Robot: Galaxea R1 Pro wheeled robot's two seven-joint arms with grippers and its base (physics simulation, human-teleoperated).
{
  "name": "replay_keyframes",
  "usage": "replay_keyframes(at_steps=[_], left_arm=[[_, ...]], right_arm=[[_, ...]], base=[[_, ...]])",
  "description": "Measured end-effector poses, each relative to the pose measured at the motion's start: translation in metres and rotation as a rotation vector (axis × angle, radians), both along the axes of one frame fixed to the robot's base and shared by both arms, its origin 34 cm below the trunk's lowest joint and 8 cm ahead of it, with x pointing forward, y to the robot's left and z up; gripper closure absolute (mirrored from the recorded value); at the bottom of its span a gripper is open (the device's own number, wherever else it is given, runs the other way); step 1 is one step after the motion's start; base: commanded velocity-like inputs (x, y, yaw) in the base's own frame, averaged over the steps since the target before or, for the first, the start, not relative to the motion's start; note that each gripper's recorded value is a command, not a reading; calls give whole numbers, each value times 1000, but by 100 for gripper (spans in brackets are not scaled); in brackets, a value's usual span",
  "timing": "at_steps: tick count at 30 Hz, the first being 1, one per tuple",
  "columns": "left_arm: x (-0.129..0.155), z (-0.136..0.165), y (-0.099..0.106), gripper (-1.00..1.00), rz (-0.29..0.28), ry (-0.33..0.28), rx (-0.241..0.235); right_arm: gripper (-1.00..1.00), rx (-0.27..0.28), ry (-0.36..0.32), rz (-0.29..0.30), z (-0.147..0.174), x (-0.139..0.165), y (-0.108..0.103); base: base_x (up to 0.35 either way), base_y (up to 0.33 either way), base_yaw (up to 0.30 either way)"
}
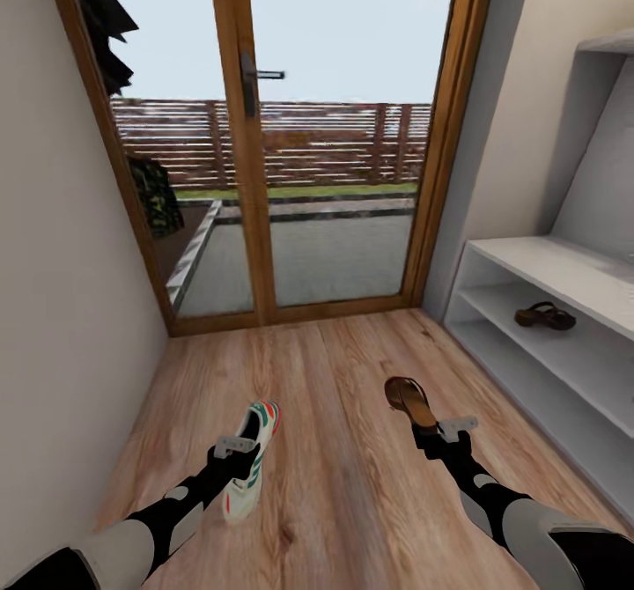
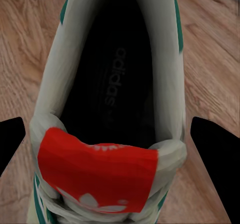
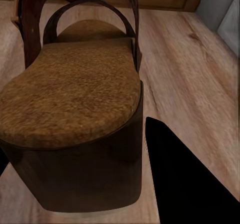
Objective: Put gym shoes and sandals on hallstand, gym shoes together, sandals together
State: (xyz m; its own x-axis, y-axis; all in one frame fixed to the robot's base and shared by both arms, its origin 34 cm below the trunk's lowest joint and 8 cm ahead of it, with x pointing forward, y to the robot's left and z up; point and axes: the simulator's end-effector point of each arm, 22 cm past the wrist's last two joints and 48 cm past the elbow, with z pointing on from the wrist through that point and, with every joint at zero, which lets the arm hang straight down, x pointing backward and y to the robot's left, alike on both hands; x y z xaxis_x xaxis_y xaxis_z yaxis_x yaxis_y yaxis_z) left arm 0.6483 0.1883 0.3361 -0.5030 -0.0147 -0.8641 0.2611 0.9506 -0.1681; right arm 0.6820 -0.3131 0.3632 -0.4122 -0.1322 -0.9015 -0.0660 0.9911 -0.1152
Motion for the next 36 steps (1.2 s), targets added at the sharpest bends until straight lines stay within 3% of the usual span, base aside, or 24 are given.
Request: replay_keyframes(at_steps=[12, 26, 36], left_arm=[[0, 0, 0, 100, -1, 0, 0], [0, 0, -2, 100, -3, 0, 0], [0, 0, -2, 100, -4, -1, -1]], right_arm=[[100, 0, 0, 0, 0, 0, 0], [100, 0, 0, 1, 0, 0, 0], [100, 0, 0, 1, 0, 0, 0]], base=[[329, 199, -263], [337, -99, -64], [247, -99, -212]])
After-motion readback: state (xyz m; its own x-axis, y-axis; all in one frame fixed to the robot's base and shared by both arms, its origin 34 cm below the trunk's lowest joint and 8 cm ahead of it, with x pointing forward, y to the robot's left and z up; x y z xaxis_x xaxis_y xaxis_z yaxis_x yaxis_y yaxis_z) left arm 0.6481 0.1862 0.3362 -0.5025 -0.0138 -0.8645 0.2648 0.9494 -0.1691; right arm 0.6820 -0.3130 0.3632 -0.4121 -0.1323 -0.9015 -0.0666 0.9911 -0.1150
